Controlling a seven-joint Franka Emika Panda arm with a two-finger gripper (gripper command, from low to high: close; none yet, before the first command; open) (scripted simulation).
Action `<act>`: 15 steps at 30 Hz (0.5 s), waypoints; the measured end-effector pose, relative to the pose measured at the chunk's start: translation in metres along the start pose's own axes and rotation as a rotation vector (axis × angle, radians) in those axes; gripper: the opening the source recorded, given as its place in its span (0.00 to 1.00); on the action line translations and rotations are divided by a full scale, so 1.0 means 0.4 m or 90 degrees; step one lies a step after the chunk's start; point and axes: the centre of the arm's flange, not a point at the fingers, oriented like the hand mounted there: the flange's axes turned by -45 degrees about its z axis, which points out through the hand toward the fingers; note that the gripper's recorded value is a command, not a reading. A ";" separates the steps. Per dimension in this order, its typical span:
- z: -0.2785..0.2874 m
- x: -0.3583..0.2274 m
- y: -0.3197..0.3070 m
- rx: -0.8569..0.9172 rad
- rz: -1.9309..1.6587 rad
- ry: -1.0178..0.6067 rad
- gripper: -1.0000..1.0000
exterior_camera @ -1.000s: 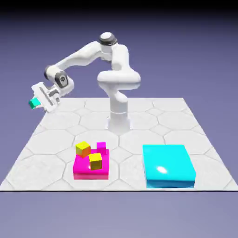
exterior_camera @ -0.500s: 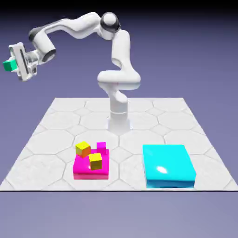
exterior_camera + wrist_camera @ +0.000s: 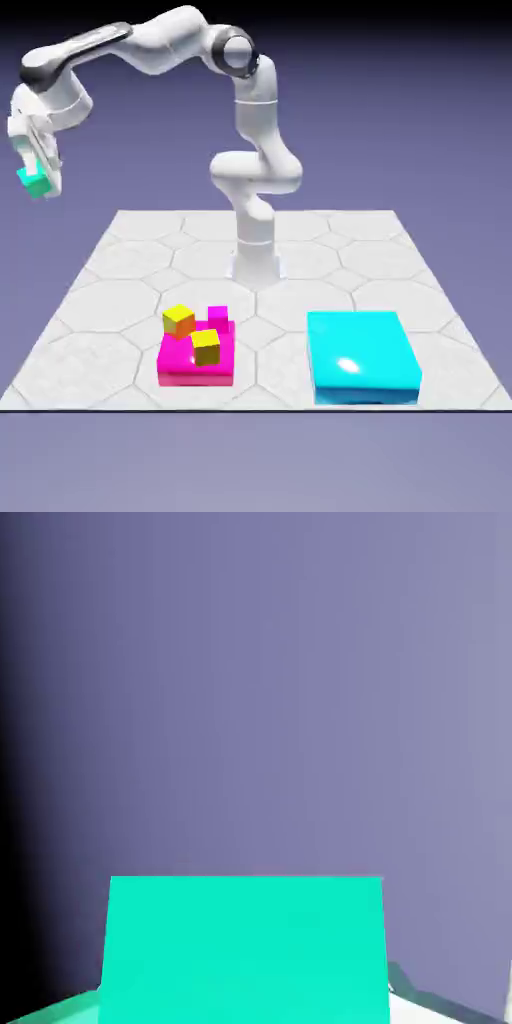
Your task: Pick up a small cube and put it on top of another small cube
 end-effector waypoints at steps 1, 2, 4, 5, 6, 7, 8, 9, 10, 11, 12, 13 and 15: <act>0.042 0.003 0.005 -0.030 0.014 -0.031 0.00; 0.086 0.005 0.012 -0.060 0.030 -0.064 0.00; 0.180 0.004 0.029 -0.123 0.062 -0.131 0.00; 0.227 0.003 0.041 -0.155 0.080 -0.165 0.00; 0.272 0.000 0.056 -0.187 0.099 -0.199 0.00; 0.317 -0.003 0.073 -0.219 0.119 -0.232 0.00; 0.360 -0.007 0.092 -0.251 0.140 -0.266 0.00; 0.403 -0.013 0.112 -0.283 0.162 -0.299 0.00; 0.443 -0.019 0.135 -0.316 0.185 -0.332 0.00; 0.483 -0.026 0.159 -0.348 0.209 -0.365 0.00; 0.521 -0.033 0.184 -0.381 0.234 -0.398 0.00; 0.557 -0.042 0.211 -0.413 0.259 -0.430 0.00; 0.624 -0.062 0.266 -0.478 0.311 -0.495 0.00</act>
